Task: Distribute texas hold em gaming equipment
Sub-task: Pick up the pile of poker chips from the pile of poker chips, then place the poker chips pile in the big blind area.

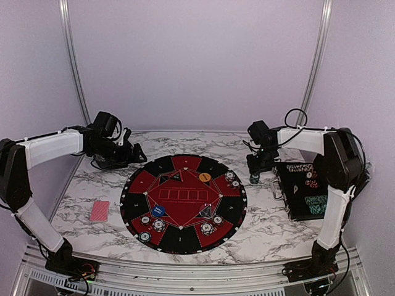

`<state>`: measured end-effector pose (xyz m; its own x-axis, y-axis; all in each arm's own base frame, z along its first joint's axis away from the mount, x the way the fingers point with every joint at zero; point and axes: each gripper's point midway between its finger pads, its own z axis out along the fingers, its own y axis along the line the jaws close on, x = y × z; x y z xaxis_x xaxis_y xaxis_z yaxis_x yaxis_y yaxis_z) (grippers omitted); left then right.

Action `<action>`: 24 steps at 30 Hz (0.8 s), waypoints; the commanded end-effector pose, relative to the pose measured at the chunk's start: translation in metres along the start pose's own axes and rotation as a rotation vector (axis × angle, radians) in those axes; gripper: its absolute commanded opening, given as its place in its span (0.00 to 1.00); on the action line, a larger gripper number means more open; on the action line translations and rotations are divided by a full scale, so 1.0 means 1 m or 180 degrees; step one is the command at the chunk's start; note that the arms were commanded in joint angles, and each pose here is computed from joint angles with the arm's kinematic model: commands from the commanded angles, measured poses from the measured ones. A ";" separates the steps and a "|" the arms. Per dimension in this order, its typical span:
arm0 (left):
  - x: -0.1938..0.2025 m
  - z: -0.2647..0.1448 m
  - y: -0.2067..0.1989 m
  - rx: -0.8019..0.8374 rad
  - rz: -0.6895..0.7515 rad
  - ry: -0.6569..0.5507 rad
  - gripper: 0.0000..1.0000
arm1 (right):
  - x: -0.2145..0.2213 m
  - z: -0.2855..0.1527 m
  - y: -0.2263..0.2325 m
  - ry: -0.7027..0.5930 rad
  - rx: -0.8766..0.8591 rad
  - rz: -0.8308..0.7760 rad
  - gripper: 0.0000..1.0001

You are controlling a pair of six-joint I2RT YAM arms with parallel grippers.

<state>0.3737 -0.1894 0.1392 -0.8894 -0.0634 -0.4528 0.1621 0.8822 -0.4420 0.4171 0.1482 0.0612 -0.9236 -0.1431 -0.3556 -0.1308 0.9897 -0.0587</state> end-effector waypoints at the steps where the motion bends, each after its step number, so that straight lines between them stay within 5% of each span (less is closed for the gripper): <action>1: 0.005 0.002 0.004 0.0003 0.0000 0.0046 0.99 | -0.026 -0.034 0.009 -0.0293 -0.0019 -0.0018 0.36; 24: 0.007 0.003 0.006 -0.0013 -0.0011 0.0065 0.99 | -0.010 -0.046 0.151 -0.0321 -0.0428 -0.0684 0.36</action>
<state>0.3724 -0.1885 0.1367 -0.8921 -0.0634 -0.4474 0.1586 0.8832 -0.4413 0.3958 0.2822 0.1051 -0.8271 -0.3388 -0.4486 -0.3628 0.9312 -0.0344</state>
